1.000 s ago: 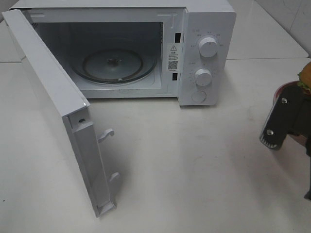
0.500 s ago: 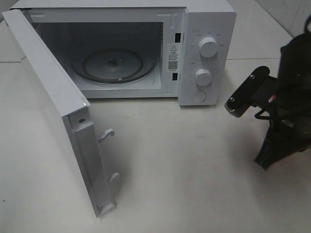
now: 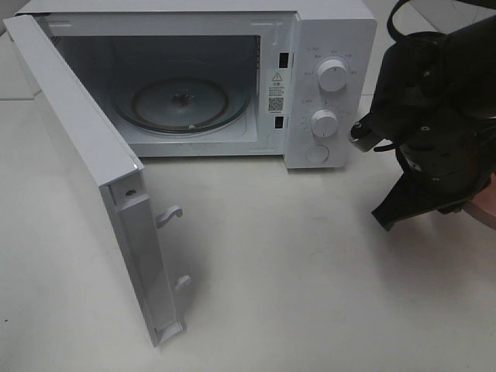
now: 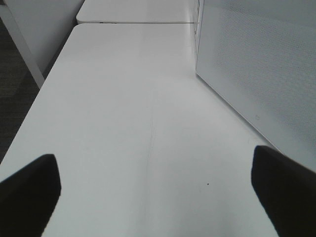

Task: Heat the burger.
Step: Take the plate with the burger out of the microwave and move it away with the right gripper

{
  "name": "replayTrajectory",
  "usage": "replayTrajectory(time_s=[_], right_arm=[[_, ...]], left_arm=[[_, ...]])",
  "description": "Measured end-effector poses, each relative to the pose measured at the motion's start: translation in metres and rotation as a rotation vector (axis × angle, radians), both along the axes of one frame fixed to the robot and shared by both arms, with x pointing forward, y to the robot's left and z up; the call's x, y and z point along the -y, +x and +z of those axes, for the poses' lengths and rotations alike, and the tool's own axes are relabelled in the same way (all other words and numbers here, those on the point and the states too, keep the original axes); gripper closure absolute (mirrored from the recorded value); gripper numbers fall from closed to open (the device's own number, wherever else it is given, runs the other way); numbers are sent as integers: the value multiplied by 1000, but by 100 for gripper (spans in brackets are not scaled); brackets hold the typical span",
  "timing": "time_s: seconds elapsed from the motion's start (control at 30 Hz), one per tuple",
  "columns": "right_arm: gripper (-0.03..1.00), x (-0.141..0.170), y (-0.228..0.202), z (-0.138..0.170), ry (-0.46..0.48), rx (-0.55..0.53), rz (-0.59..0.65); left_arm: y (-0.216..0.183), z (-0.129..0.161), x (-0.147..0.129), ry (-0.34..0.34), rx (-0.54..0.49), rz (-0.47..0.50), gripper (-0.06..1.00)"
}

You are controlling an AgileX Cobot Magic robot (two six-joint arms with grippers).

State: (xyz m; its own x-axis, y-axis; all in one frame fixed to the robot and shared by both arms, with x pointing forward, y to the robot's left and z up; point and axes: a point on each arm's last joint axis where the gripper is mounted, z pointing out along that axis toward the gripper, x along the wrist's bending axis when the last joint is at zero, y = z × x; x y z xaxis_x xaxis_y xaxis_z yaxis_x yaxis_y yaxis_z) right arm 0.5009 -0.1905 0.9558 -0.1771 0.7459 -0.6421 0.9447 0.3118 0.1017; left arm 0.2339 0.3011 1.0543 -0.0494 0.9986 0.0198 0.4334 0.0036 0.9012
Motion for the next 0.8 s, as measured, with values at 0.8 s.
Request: replayTrajectory(time_s=[0.8], right_arm=[[87, 56, 20, -30, 55, 43, -312]], left_arm=[[0, 0, 0, 0, 0, 0, -5]])
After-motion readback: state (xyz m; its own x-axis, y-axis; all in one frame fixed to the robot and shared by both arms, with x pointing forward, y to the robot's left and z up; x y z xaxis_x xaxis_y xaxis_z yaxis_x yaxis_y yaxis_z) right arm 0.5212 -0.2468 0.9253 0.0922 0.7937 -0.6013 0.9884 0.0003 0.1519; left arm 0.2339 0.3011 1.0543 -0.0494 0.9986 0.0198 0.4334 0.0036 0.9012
